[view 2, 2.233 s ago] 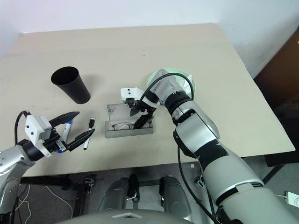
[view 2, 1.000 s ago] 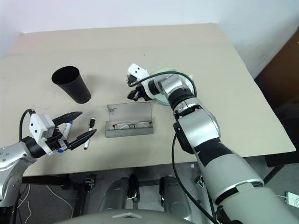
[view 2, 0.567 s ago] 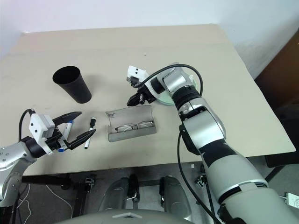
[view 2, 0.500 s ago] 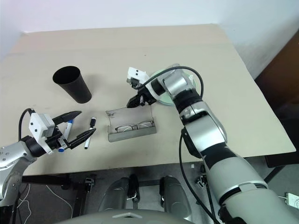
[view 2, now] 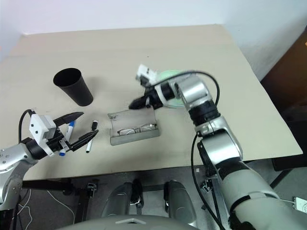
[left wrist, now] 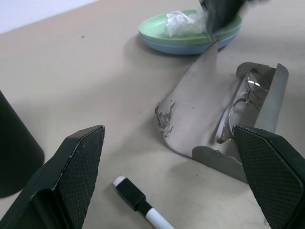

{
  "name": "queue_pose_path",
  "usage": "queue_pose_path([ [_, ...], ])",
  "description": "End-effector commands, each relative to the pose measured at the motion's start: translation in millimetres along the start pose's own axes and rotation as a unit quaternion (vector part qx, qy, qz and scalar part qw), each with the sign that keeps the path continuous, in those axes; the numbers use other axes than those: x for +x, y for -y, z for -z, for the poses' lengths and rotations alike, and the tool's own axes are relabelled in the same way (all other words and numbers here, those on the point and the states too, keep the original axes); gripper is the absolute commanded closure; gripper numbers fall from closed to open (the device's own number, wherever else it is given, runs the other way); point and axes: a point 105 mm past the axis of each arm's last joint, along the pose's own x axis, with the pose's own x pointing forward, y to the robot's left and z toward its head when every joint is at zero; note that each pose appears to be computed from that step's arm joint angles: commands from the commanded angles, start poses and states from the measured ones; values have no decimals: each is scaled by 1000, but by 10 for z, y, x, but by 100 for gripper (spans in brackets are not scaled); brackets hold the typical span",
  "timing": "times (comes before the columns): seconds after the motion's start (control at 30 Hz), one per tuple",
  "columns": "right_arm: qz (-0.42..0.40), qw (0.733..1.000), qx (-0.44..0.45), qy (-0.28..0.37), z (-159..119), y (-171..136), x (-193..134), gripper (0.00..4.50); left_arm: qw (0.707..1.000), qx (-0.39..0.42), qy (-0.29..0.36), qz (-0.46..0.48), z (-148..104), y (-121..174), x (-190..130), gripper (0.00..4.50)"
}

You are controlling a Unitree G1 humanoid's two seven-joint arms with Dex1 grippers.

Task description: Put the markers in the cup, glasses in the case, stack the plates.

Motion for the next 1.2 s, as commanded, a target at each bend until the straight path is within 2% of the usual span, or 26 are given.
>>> queue_pose_path([
  [0.03, 31, 999, -2, 19, -38, 138, 17, 445, 1000, 14, 7, 1, -69, -12, -1, 0],
  [0.23, 96, 995, 24, -18, 155, 428, 144, 445, 1000, 14, 7, 0, -51, -6, 1, 0],
  [0.4, 124, 991, 30, -49, 333, 536, 142, 445, 1000, 16, 7, -4, -52, -9, -4, 0],
  [0.53, 87, 991, 12, -101, 499, 467, 149, 445, 1000, 15, 6, -4, -53, 14, -11, 0],
  [0.7, 31, 994, 0, -105, 452, 341, 134, 445, 1000, 16, 4, -4, -56, 19, -11, 0],
  [0.97, 6, 993, -27, -116, 456, 203, 106, 445, 1000, 18, 2, -1, -59, -3, -18, 0],
  [1.2, -4, 992, -34, -125, 609, -20, 98, 445, 1000, 22, 0, 2, -57, -51, -7, 0],
])
